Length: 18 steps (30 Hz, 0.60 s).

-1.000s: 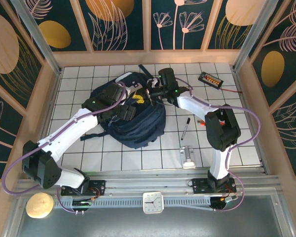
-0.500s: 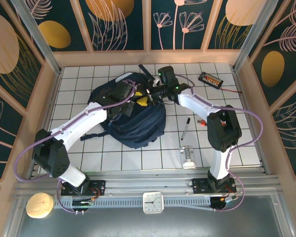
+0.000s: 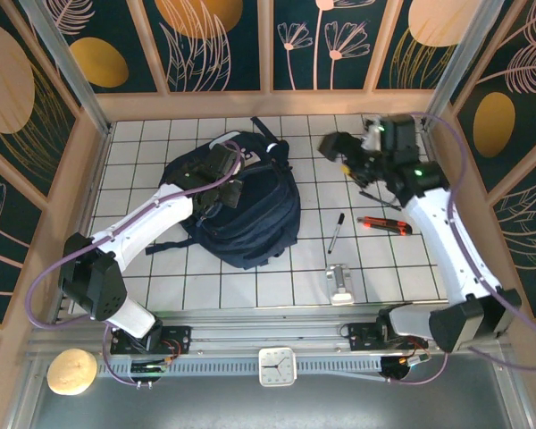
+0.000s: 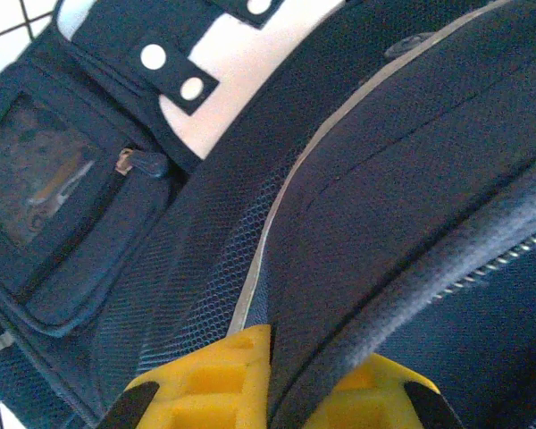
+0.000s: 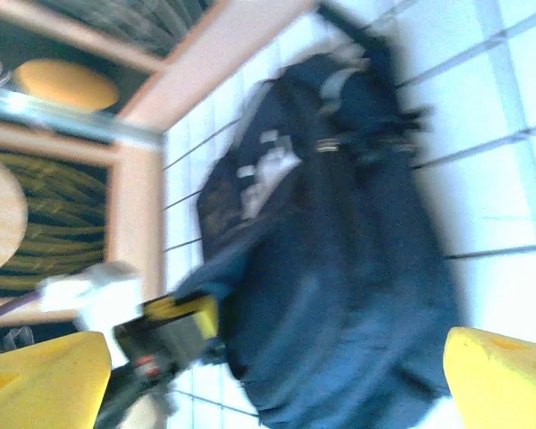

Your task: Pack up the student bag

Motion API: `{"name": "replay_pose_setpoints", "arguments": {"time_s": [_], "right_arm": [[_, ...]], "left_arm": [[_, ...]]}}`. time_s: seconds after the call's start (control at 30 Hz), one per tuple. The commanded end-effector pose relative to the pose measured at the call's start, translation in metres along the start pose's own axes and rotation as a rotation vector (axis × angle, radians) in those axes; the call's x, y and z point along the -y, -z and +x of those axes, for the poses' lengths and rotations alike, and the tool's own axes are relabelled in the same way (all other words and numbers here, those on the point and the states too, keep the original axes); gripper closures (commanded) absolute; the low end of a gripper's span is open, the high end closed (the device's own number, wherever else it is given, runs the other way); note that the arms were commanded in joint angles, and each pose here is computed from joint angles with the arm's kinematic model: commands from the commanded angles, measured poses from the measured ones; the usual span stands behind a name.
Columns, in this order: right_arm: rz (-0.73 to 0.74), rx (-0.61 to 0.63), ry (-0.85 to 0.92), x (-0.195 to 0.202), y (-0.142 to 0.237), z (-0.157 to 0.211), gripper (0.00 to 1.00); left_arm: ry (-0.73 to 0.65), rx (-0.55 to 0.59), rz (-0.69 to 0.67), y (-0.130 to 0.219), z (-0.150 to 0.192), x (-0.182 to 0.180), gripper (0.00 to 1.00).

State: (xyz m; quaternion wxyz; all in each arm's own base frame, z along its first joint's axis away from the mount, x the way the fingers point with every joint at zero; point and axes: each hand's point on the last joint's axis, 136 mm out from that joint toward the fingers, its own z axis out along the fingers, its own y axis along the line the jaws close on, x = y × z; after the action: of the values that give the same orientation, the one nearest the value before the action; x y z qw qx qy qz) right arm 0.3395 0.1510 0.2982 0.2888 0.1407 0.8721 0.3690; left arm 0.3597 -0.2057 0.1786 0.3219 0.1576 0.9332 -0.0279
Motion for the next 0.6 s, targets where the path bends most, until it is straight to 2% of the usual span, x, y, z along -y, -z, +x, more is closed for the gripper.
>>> {"name": "replay_pose_setpoints", "arguments": {"time_s": [0.0,0.03,0.1,0.17,0.4,0.57], "right_arm": [[0.23,-0.155,-0.11,0.097,-0.015,0.033,0.12],[0.302,-0.172,-0.093,0.113,-0.015,0.038,0.13],[0.448,-0.228,-0.076,0.146,-0.015,0.05,0.21],[0.514,-0.271,-0.068,0.166,-0.02,0.059,0.27],[0.601,-0.362,-0.031,0.196,-0.063,0.085,0.39],[0.642,-0.405,0.015,0.198,-0.096,0.097,0.46]], "left_arm": [[0.046,-0.007,0.053,-0.005,0.004,0.007,1.0],[0.053,0.01,0.065,-0.003,0.002,0.009,1.0],[0.086,0.052,0.066,0.001,-0.003,0.007,1.0],[0.11,0.081,0.049,0.004,-0.008,0.003,1.0],[0.116,0.072,0.065,0.003,-0.015,0.008,1.0],[0.135,0.091,0.092,0.007,-0.025,0.013,1.0]]}}
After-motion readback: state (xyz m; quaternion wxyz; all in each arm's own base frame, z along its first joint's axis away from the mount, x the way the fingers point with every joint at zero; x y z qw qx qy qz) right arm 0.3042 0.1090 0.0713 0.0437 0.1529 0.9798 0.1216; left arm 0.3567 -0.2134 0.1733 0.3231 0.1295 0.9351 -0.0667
